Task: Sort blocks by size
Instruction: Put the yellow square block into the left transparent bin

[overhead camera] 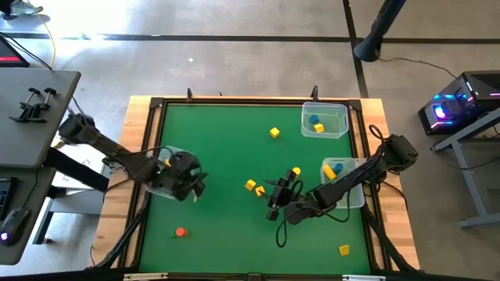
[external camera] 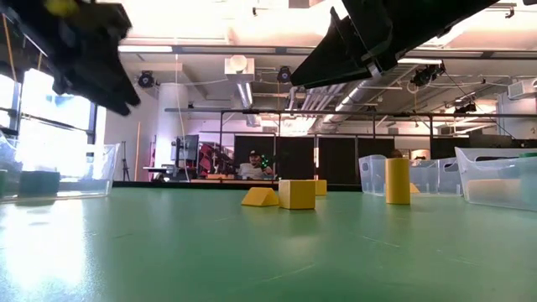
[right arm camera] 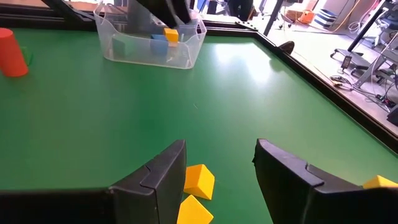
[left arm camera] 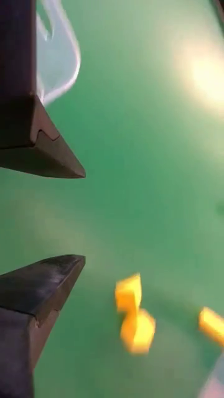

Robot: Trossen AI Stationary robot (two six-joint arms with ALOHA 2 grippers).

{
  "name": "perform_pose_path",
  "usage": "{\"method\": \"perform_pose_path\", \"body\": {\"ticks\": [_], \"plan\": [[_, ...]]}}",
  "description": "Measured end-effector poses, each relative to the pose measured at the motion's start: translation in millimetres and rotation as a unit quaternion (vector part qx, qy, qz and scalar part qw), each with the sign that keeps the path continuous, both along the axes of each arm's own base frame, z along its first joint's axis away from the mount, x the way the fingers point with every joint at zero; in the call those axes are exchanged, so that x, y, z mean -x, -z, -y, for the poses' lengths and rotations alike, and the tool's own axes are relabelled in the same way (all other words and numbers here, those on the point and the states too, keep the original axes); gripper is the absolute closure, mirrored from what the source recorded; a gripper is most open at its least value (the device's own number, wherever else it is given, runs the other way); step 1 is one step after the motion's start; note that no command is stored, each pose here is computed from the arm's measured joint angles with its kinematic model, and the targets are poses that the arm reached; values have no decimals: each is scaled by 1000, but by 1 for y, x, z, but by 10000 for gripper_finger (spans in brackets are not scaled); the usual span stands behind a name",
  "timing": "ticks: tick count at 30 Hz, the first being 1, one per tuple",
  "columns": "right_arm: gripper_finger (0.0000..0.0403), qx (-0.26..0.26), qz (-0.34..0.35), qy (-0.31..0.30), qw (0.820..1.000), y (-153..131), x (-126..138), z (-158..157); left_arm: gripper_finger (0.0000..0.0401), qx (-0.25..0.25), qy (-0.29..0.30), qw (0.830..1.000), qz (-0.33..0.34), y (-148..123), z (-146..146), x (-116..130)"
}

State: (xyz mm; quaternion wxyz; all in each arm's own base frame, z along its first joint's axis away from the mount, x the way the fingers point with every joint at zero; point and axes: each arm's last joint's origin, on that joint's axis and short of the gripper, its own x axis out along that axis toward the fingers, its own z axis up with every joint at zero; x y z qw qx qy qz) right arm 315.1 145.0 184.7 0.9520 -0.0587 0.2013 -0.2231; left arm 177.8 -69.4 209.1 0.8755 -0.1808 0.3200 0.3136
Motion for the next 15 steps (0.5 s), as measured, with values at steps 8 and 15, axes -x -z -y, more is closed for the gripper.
{"method": "perform_pose_path", "body": {"ticks": [8,15], "plan": [[221,0,0,0,1000,0,0,0,206,-21,-97,986,-137,28,-36,-10],[221,0,0,0,1000,0,0,0,206,-27,-143,970,-195,36,-52,-6]]}}
